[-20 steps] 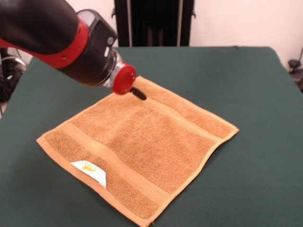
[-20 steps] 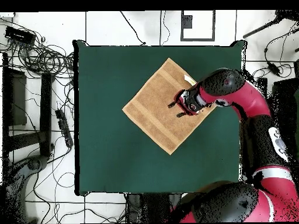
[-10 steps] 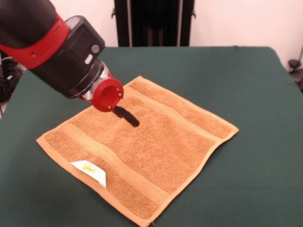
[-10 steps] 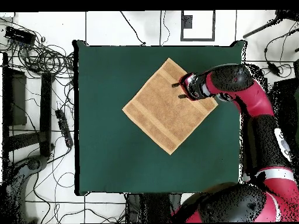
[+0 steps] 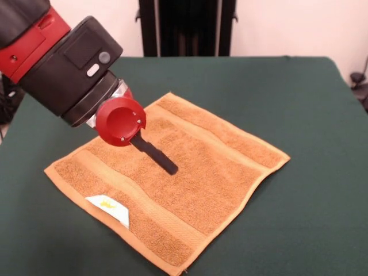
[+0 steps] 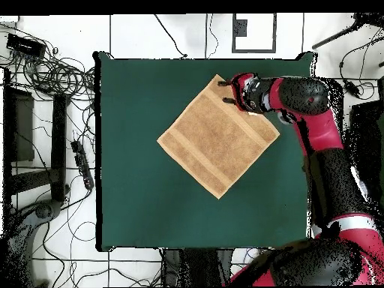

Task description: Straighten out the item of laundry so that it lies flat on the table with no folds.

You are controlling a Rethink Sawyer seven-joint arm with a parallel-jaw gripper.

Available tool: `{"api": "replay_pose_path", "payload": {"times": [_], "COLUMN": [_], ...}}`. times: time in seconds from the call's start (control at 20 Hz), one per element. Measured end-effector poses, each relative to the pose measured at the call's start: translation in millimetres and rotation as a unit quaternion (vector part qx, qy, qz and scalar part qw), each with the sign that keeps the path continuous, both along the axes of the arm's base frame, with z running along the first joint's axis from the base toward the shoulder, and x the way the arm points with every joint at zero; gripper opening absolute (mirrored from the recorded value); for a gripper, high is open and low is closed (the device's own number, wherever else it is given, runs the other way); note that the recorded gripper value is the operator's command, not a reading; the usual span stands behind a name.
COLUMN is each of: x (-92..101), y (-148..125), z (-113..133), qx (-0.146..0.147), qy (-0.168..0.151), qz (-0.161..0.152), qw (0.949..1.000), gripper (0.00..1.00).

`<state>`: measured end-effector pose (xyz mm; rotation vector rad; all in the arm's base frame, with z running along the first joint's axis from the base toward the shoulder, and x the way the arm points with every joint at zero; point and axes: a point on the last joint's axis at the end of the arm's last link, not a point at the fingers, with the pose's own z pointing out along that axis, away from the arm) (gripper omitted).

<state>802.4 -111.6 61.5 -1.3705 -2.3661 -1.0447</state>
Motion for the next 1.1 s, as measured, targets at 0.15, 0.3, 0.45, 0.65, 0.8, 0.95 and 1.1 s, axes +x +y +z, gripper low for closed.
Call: {"api": "replay_pose_path", "payload": {"times": [0.15, 0.3, 0.45, 0.65, 0.8, 0.95, 1.1], "x": [11.8, 21.7, 25.8, 26.1, 25.8, 23.1, 18.2], "y": [6, 15, 28, 40, 54, 77, 99], "z": [6, 12, 15, 15, 11, 3, -9], "qx": [0.024, 0.043, 0.053, 0.059, 0.059, 0.058, 0.059], "qy": [-0.021, -0.040, -0.051, -0.051, -0.049, -0.045, -0.038], "qz": [-0.030, -0.055, -0.062, -0.056, -0.048, -0.031, -0.016], "qw": [0.9990, 0.9968, 0.9954, 0.9954, 0.9959, 0.9968, 0.9974], "gripper": [1.00, 1.00, 1.00, 1.00, 1.00, 1.00, 1.00]}}
